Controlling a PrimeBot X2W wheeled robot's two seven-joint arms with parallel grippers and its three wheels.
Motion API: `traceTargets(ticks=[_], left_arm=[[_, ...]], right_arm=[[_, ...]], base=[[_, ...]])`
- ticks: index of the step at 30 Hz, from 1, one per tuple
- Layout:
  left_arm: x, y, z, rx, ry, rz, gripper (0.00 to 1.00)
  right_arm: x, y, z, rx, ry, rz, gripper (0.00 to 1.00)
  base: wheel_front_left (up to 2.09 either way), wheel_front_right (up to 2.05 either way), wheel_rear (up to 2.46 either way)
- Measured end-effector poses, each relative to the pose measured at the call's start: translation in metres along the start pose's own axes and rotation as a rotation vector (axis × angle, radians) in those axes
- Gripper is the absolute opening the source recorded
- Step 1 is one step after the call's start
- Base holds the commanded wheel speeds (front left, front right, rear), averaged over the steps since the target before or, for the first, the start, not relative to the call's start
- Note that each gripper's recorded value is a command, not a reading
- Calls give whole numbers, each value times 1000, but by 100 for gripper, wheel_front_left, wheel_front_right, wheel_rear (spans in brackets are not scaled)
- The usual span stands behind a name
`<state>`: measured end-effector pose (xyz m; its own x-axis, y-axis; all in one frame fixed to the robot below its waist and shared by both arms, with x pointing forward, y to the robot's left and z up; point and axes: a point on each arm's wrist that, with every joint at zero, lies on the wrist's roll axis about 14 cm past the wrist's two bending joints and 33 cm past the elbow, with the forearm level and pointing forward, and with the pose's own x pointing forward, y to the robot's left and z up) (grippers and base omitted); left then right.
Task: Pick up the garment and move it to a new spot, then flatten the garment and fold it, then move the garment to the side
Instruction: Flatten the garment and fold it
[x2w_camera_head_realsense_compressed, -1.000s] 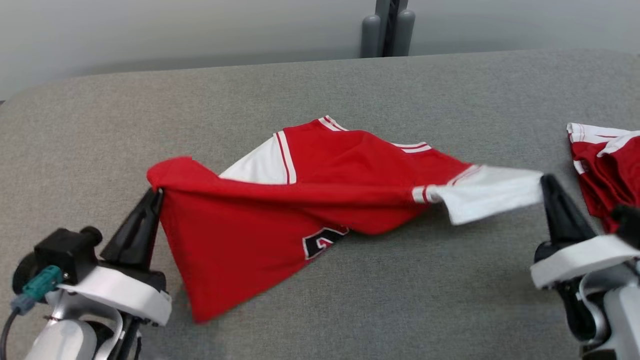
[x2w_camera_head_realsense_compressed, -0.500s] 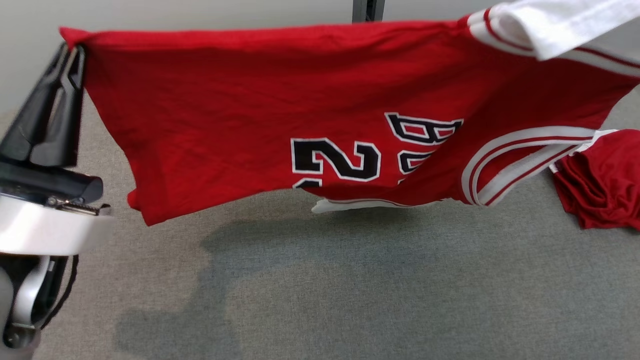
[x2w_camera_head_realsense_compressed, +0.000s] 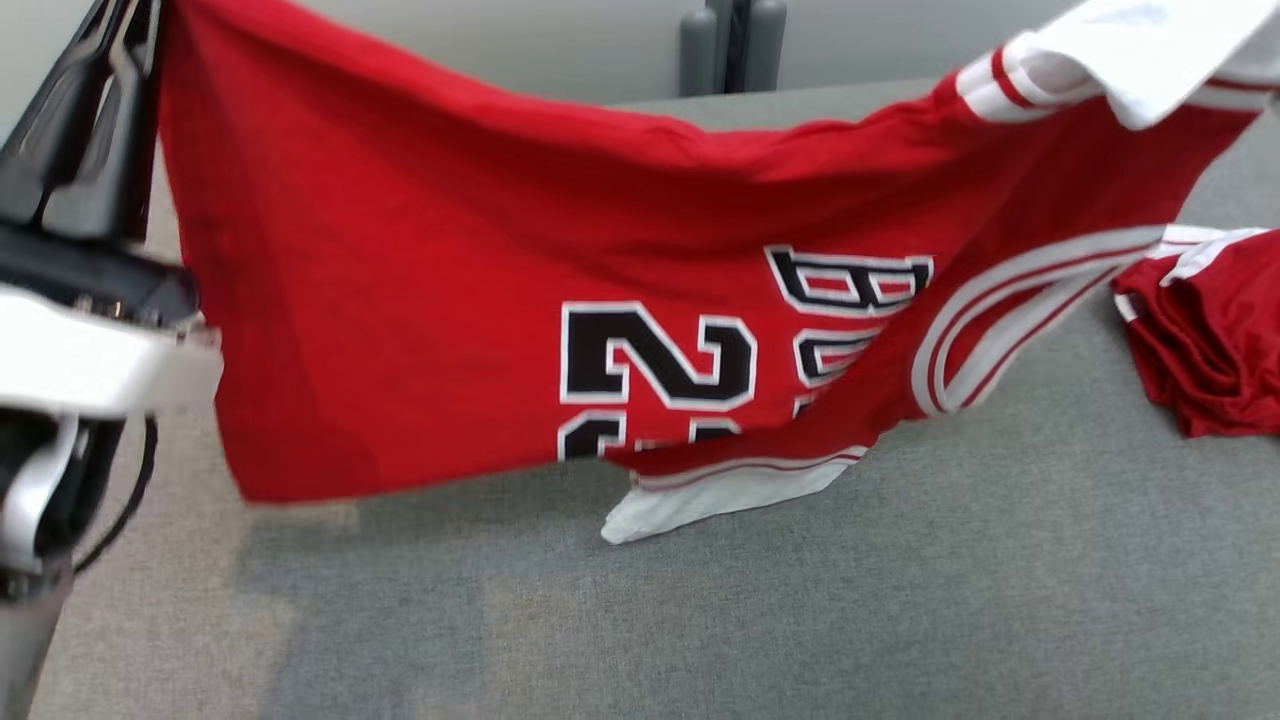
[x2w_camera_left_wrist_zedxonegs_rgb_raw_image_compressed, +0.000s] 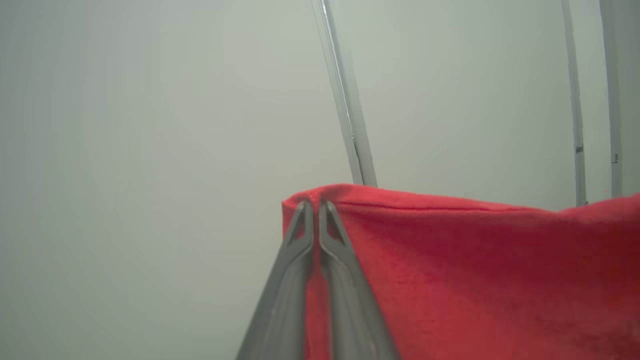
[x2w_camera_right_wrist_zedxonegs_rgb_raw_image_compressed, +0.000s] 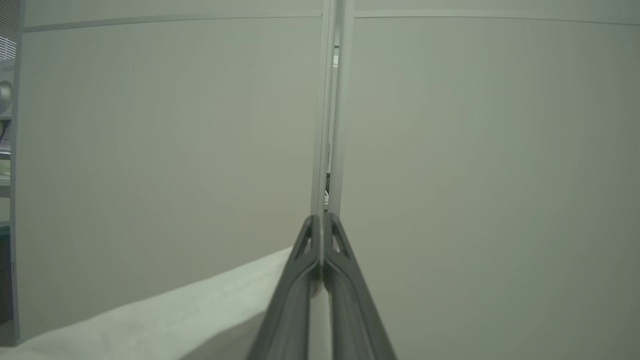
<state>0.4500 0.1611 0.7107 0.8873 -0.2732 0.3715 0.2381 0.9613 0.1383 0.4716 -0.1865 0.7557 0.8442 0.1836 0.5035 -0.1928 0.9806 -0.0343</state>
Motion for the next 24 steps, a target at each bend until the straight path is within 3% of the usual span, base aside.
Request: traceTargets(ticks=[7,17,21,24], left_arm=[[71,9,-51,-57,81,-44,0],[157,45,-54,-35,8,35,0],[167,44,-75,-43,33,29,0],[160,38,-112,-74,90,23,0]], right_arm=[[69,-2,-24,20,-20,33,0],[154,6,8,99,-228,37,0],[158,10,-30,119,-136,41,0],[144,16,-85,149,-14,49,0]], base=[[0,0,0],[0,0,0],[0,0,0],[0,0,0]])
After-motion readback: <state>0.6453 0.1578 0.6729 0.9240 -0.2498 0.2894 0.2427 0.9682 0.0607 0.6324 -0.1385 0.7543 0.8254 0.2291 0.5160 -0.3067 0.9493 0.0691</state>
